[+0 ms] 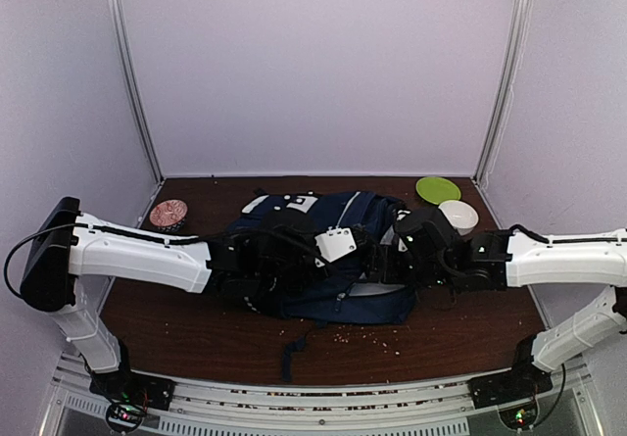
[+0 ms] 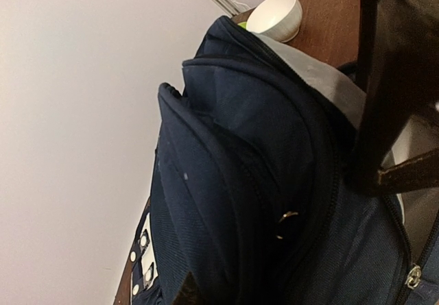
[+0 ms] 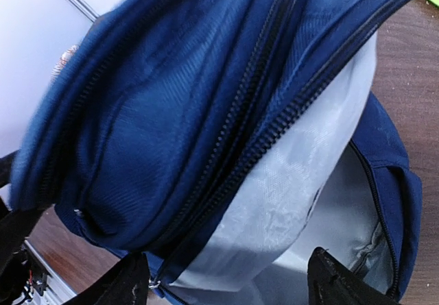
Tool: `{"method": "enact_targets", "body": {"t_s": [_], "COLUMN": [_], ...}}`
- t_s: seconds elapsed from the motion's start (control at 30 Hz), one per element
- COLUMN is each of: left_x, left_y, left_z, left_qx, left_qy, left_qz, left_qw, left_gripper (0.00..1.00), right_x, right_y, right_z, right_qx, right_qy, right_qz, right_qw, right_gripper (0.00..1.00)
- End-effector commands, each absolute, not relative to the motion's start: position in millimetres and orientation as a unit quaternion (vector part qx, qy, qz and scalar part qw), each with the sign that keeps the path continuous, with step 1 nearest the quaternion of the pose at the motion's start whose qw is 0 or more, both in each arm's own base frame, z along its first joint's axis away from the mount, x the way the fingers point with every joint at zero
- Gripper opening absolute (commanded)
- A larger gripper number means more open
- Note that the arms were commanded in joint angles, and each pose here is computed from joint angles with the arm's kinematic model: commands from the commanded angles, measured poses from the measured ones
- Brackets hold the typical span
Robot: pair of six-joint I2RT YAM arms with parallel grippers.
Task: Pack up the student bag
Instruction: Adjust the student bag at the center of the board.
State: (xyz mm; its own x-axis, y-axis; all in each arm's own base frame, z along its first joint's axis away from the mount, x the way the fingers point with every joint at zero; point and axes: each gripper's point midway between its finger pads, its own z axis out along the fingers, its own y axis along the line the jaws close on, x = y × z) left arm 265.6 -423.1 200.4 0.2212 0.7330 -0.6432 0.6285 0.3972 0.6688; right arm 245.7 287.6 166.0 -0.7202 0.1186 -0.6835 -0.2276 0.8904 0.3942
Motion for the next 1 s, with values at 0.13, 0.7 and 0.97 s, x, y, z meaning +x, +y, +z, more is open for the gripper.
{"method": "enact_targets", "body": {"t_s": [0.13, 0.7, 0.97], "left_x": [280.6, 280.9, 281.4], "left_y": [-410.5, -406.7, -412.1], "left_z": [262.6, 264.4, 267.4], "left_qx": [0.459, 0.455, 0.452], "left_qy": [0.629, 0.629, 0.630], "left_qz": [0.045, 0.052, 0.045], "left_qw": [0.626, 0.628, 0.630], "left_gripper": [0.00, 0.00, 0.00], "right_x": [258.7, 248.9, 251.6], "right_y": [238.9, 214.1, 280.6], "right_z": [154.0, 225.3, 205.1], "right_qx": [0.049, 0.058, -0.033], "right_qy": [0.906, 0.838, 0.880], "right_qz": [0.157, 0.310, 0.269], "right_qw": [0.389, 0.446, 0.391], "right_gripper": [0.72, 0.76, 0.75]}}
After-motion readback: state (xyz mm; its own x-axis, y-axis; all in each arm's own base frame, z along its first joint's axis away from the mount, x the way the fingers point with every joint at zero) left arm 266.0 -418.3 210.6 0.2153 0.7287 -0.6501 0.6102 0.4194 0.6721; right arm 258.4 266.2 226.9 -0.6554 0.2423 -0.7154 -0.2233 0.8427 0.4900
